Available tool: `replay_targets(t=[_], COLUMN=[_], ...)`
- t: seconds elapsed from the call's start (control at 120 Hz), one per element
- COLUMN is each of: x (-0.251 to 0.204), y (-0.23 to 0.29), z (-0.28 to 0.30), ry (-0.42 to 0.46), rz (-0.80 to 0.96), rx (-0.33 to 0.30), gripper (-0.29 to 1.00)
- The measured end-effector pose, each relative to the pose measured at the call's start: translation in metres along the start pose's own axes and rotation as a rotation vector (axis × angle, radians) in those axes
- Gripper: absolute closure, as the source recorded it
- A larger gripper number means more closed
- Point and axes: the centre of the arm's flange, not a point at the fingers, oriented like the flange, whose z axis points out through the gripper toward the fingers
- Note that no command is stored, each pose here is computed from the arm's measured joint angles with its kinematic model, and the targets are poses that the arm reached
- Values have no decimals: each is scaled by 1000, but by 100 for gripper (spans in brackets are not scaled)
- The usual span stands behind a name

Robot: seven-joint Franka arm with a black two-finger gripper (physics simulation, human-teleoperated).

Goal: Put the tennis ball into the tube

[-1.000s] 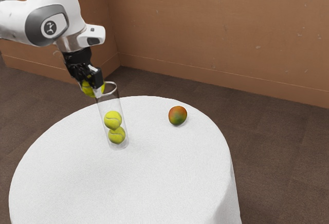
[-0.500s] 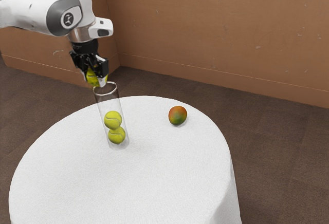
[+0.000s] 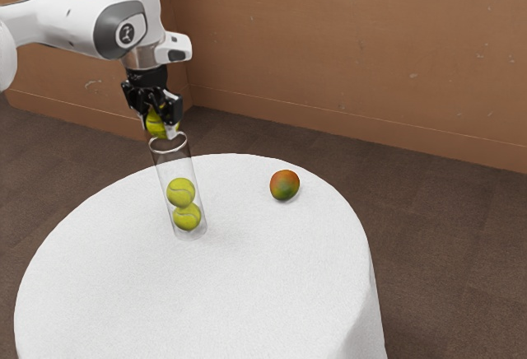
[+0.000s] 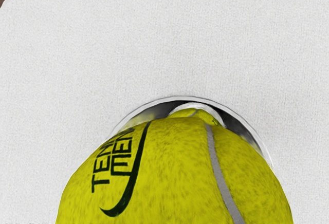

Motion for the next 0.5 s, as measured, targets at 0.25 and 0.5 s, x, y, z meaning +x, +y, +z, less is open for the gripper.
replay_targets(t=[0.25, 0.5], x=[4, -24], y=[1, -3], z=[3, -83], ry=[-3, 60], rz=[7, 10], rx=[-8, -77], gripper=[16, 6])
